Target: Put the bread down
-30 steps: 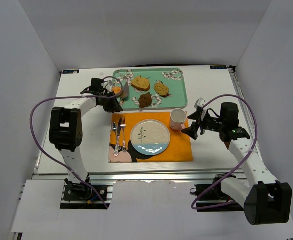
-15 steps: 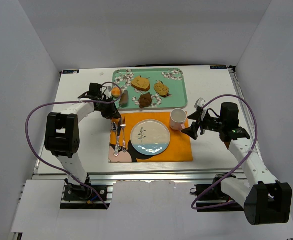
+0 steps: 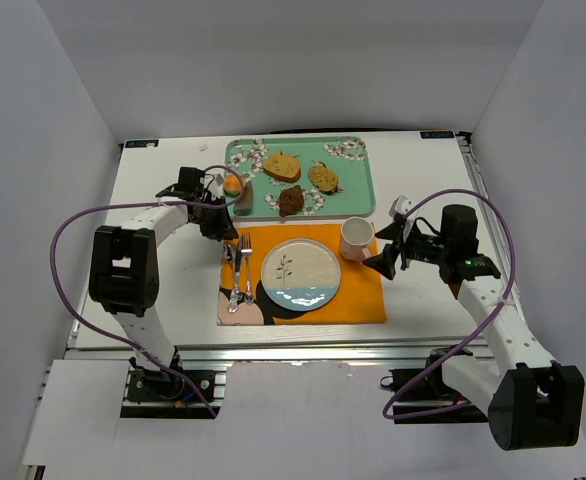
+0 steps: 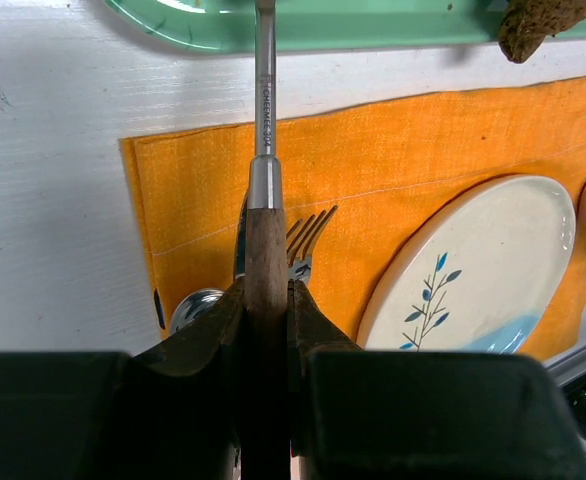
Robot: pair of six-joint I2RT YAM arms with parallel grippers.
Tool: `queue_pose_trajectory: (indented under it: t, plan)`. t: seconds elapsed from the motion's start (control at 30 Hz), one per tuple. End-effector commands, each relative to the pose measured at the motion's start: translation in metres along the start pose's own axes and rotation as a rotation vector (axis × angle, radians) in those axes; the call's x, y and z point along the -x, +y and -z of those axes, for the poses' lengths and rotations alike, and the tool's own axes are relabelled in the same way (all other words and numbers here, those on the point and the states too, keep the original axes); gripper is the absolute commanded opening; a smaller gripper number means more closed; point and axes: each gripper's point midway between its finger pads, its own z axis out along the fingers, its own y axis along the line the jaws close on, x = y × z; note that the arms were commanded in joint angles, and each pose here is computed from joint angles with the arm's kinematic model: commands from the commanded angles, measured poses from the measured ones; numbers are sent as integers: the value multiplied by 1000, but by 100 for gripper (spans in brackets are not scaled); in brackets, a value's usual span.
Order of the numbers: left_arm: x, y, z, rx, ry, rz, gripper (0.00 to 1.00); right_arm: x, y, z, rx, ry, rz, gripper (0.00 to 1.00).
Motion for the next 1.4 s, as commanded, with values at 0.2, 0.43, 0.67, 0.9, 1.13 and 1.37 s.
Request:
queue_pose_trajectory:
  t: [0.2, 0.43, 0.67, 0.9, 1.13, 1.37]
  plan:
    - [23, 14, 10, 103, -41, -35, 0, 8, 0, 1, 7, -38, 19, 84]
    - [29, 20, 12, 145, -48, -49, 0, 7, -1, 0, 5, -38, 19, 84]
    - [35, 22, 9, 150, -61, -64, 0, 5, 0, 0, 5, -34, 14, 84]
    - [50, 20, -3, 164, -81, -101, 0, 6, 0, 1, 5, -34, 15, 84]
    - [63, 21, -7, 222, -114, -141, 0, 5, 0, 2, 2, -28, 19, 84]
    - [66, 26, -8, 259, -137, -176, 0, 5, -1, 2, 2, -29, 19, 84]
